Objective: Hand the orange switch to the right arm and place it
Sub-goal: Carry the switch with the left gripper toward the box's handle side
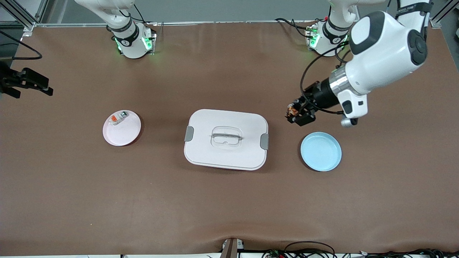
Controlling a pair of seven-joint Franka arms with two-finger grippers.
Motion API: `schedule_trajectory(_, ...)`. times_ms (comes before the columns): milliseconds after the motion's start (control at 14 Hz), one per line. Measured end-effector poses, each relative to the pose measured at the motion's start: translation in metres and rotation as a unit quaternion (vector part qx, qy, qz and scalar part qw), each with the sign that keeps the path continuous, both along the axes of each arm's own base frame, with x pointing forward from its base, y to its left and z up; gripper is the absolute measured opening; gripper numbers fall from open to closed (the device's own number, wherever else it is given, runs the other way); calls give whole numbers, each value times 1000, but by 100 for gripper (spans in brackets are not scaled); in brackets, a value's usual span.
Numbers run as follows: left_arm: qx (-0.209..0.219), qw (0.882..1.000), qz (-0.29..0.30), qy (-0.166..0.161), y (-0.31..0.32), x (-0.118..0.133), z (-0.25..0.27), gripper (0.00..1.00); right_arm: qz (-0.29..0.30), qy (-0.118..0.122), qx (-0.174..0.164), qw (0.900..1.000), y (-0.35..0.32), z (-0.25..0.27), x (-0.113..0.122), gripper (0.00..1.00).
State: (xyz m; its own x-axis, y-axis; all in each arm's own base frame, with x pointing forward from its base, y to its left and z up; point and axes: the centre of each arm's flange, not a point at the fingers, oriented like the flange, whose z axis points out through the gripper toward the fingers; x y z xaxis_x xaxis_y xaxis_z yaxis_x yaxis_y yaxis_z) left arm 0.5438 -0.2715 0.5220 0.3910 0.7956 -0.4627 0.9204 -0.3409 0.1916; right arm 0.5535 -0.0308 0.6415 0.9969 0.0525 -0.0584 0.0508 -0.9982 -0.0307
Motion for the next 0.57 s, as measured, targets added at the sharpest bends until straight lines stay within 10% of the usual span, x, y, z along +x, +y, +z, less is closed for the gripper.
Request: schedule_trajectory(570, -42, 991, 109, 58, -135, -65, 9, 74, -18, 33, 30, 999, -21, -10, -6, 100)
